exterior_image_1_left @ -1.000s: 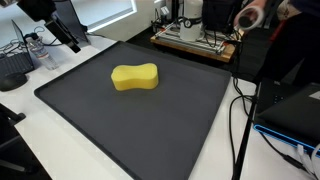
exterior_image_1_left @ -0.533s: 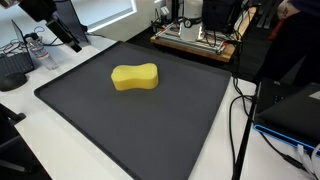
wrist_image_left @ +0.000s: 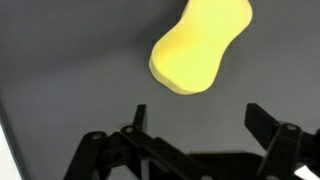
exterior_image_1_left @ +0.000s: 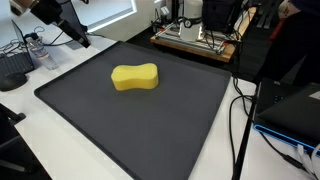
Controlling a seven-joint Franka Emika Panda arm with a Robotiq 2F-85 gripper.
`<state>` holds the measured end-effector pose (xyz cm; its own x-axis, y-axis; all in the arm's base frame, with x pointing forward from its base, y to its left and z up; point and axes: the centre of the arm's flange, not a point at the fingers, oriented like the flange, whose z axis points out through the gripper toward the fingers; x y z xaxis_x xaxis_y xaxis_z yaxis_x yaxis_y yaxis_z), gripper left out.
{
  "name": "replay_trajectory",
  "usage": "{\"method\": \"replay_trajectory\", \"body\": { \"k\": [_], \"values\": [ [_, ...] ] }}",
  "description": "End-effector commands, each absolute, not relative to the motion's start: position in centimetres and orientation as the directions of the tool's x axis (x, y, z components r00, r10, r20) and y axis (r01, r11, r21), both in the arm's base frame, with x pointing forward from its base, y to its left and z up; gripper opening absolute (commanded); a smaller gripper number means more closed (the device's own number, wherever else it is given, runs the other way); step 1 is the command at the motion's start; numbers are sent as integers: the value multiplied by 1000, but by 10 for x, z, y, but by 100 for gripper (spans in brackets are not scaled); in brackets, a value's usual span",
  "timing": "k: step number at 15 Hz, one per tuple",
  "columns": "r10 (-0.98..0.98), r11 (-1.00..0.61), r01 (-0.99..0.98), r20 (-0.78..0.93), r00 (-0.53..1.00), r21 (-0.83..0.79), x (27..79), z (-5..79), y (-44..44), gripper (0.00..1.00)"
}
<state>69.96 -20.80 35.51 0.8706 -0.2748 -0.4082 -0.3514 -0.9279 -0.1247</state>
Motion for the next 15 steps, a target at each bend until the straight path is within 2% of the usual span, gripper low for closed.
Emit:
{"method": "replay_trajectory", "body": {
  "k": [1, 7, 15],
  "values": [
    [-129, -937, -260, -460, 878, -233, 723, 345, -249, 100],
    [38, -911, -138, -412, 911, -389, 704, 315, -275, 100],
    [4, -894, -161, -365, 931, -419, 644, 309, -284, 100]
  ]
}}
